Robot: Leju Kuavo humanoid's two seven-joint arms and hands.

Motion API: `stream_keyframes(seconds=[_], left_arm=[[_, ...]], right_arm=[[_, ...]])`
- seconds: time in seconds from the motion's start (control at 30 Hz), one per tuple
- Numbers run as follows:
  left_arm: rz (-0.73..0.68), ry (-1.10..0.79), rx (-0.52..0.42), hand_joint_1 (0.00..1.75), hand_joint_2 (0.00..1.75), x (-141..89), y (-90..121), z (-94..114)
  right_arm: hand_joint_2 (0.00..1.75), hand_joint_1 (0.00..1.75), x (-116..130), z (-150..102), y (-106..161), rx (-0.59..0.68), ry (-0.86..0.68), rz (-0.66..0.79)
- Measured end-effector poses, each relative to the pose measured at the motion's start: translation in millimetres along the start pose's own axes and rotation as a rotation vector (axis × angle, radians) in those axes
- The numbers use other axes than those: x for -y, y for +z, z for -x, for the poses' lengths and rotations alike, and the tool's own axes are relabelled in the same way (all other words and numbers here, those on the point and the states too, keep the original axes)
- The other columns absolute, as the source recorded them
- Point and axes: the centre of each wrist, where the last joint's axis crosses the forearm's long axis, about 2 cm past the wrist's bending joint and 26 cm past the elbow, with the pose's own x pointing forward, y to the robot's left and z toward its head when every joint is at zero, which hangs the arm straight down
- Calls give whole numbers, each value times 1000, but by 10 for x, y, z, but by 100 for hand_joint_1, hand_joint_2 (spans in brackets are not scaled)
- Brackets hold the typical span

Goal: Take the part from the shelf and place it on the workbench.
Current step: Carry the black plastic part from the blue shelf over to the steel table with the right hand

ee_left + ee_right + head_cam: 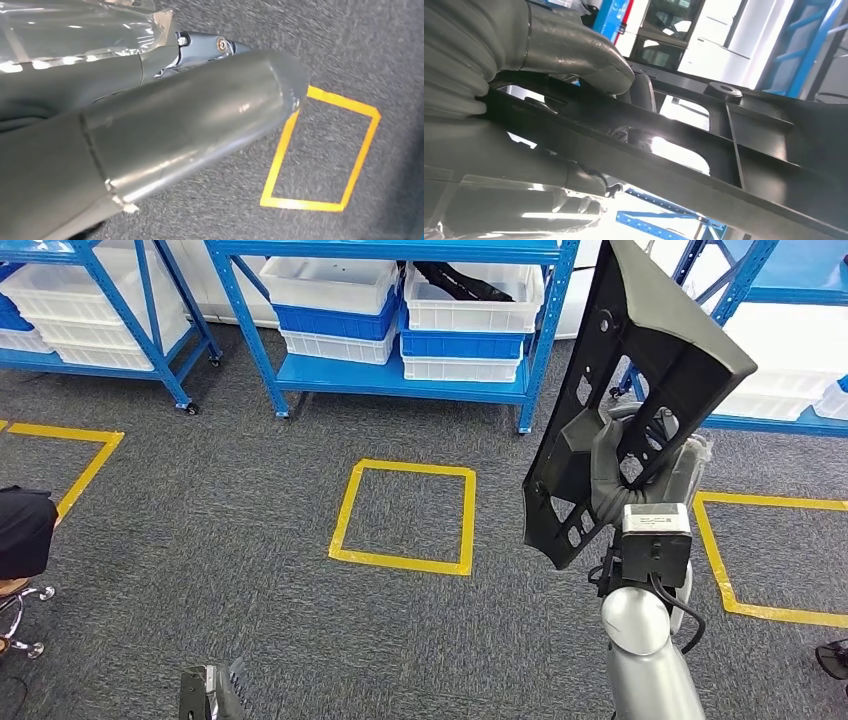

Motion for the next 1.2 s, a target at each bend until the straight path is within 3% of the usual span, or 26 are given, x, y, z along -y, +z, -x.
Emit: stream_keyframes(seconds=[1.2], left_arm=[[-63,47,44,0,0,-49,3,5]], right_arm=[[175,175,-47,143,-213,32,70,-45]])
